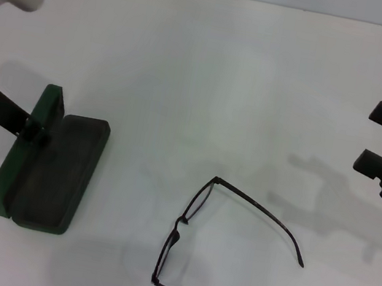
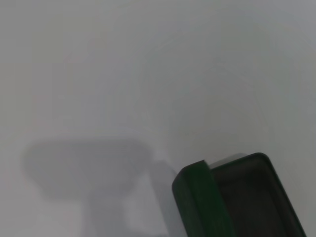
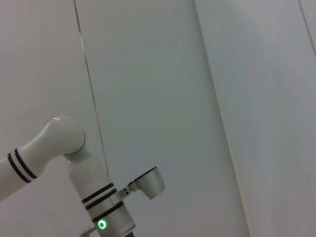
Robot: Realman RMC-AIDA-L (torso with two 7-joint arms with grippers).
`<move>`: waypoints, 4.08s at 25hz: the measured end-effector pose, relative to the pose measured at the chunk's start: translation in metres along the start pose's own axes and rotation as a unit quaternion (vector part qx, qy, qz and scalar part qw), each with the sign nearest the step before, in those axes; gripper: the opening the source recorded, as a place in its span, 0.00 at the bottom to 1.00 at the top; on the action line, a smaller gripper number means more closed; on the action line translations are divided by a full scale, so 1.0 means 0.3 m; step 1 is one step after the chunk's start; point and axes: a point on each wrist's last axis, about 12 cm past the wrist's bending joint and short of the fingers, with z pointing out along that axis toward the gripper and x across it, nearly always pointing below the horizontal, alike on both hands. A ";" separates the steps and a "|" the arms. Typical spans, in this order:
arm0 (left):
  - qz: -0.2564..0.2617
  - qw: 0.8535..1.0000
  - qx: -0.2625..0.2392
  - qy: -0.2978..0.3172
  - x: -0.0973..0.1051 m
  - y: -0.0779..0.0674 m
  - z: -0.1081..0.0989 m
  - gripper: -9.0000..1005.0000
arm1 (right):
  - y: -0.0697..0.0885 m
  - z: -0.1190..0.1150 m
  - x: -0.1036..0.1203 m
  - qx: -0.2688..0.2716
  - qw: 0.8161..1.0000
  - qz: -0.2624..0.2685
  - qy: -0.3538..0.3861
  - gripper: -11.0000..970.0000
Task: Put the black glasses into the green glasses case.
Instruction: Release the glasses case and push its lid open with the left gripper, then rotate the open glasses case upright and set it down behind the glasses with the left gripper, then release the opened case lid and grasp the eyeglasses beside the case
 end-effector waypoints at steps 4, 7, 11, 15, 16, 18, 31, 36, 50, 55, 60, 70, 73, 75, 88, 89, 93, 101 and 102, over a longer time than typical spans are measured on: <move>0.010 1.000 0.000 0.002 -0.003 -0.010 0.000 0.36 | 0.002 0.000 0.002 0.001 1.000 0.000 -0.002 0.86; 0.013 1.000 0.000 0.001 -0.007 -0.013 -0.002 0.25 | 0.002 0.000 0.003 0.002 1.000 0.001 -0.002 0.86; 0.045 0.999 -0.001 -0.030 -0.033 -0.033 -0.052 0.22 | 0.006 -0.004 0.004 0.001 1.000 0.001 -0.003 0.86; 0.150 0.984 0.014 -0.097 -0.111 -0.095 -0.129 0.21 | 0.017 -0.022 -0.010 -0.013 1.000 -0.002 -0.010 0.86; 0.182 0.977 0.015 -0.112 -0.137 -0.110 -0.142 0.21 | 0.028 -0.039 -0.019 -0.023 1.000 -0.005 -0.017 0.86; 0.247 0.959 0.012 -0.137 -0.185 -0.139 -0.154 0.21 | 0.047 -0.065 -0.031 -0.038 0.999 -0.009 -0.028 0.86; 0.592 0.788 0.030 -0.166 -0.329 -0.370 0.066 0.23 | 0.196 -0.252 0.014 -0.020 0.997 0.008 -0.071 0.86; 0.613 0.774 0.034 -0.154 -0.347 -0.419 0.118 0.24 | 0.210 -0.261 0.038 -0.007 0.996 0.015 -0.082 0.86; 0.581 0.800 -0.005 -0.146 -0.356 -0.423 0.157 0.27 | 0.185 -0.272 0.016 0.011 0.996 -0.007 -0.091 0.86; 0.561 0.814 -0.005 -0.154 -0.360 -0.427 0.157 0.28 | 0.183 -0.277 0.013 0.015 0.996 -0.008 -0.092 0.86; 0.545 0.823 -0.007 -0.160 -0.366 -0.427 0.155 0.29 | 0.183 -0.275 0.014 0.015 0.996 -0.007 -0.092 0.86; 0.512 0.830 -0.003 -0.222 -0.357 -0.439 0.039 0.50 | 0.113 -0.239 0.037 0.052 0.998 0.000 -0.041 0.86; 0.453 0.845 0.002 -0.284 -0.358 -0.421 -0.071 0.50 | 0.043 -0.151 0.019 0.013 1.000 -0.015 0.015 0.85; 0.393 0.857 0.032 -0.331 -0.337 -0.378 -0.138 0.49 | 0.003 -0.073 -0.007 -0.031 0.998 -0.033 0.052 0.85; 0.133 0.772 0.284 -0.552 0.115 0.035 0.006 0.21 | -0.137 0.533 -0.262 -0.227 0.893 -0.157 0.355 0.69; 0.124 0.759 0.298 -0.565 0.172 0.053 0.037 0.18 | -0.133 0.582 -0.266 -0.233 0.878 -0.173 0.380 0.68; 0.078 0.736 0.303 -0.600 0.334 0.095 0.125 0.08 | -0.095 0.770 -0.272 -0.257 0.815 -0.248 0.457 0.68; 0.018 0.742 0.275 -0.611 0.502 0.077 0.213 0.06 | 0.022 0.965 -0.195 -0.292 0.690 -0.369 0.550 0.68; 0.015 0.743 0.274 -0.611 0.511 0.072 0.219 0.06 | 0.033 0.974 -0.191 -0.296 0.684 -0.376 0.550 0.68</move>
